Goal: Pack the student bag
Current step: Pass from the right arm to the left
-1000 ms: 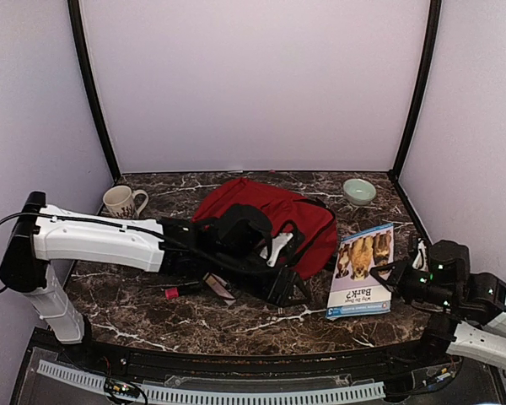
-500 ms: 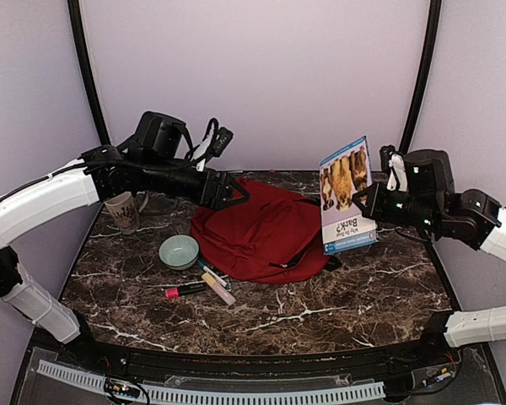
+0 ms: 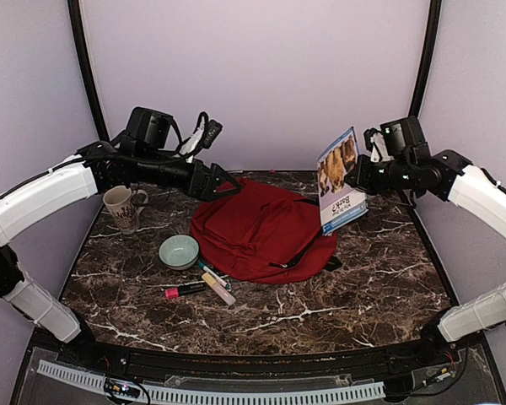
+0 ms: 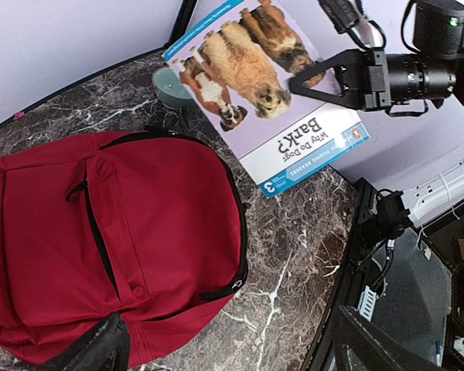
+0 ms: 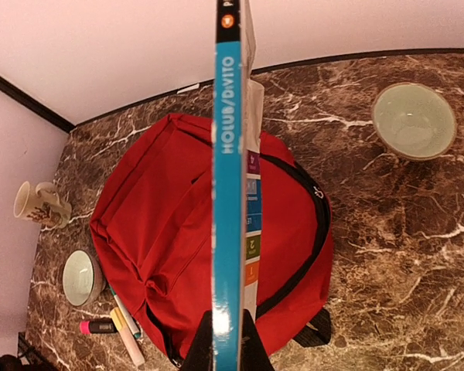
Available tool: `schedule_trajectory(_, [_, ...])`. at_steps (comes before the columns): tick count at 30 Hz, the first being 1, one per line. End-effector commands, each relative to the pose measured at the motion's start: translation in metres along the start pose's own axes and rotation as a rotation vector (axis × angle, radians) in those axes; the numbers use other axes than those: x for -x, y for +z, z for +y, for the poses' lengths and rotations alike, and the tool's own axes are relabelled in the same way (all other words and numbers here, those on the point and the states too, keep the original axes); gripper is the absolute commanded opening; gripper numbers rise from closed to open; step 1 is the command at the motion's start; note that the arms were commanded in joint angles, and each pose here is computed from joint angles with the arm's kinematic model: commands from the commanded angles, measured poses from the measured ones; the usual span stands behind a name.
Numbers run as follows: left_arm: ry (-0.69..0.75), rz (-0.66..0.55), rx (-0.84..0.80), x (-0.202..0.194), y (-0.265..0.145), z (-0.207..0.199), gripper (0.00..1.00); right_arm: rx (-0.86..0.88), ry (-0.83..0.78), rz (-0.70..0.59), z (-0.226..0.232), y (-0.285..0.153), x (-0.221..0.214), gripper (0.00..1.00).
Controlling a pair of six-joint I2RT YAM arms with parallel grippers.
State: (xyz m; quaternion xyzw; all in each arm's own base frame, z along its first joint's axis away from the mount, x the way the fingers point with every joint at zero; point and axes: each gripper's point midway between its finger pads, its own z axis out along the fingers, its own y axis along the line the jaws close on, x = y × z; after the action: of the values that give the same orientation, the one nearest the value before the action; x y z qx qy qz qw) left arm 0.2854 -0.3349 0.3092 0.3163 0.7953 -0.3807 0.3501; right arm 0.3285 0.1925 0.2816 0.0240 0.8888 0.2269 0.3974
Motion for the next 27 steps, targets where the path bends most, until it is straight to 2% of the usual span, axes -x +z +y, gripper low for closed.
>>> schedule_trajectory(1, [0.092, -0.047, -0.112, 0.016, -0.023, -0.021, 0.92, 0.326, -0.102, 0.06, 0.06, -0.003, 0.01, 0.0])
schedule_trajectory(5, [0.127, -0.077, -0.21, 0.026, -0.04, -0.04, 0.9, 0.548, -0.215, 0.138, 0.096, -0.009, -0.003, 0.02])
schedule_trajectory(10, [0.108, -0.083, -0.233, 0.043, -0.05, -0.051, 0.9, 0.658, -0.304, 0.149, 0.105, -0.014, -0.025, 0.01])
schedule_trajectory(14, [0.094, -0.117, -0.358, 0.057, -0.053, -0.071, 0.9, 0.786, -0.41, 0.223, 0.118, -0.026, -0.058, 0.0])
schedule_trajectory(20, [0.043, -0.083, -0.52, 0.072, -0.034, -0.085, 0.9, 0.854, -0.548, 0.29, 0.115, -0.036, -0.092, 0.0])
schedule_trajectory(27, [-0.015, 0.02, -0.611, 0.058, 0.003, -0.094, 0.84, 0.933, -0.563, 0.353, 0.117, -0.046, -0.106, 0.0])
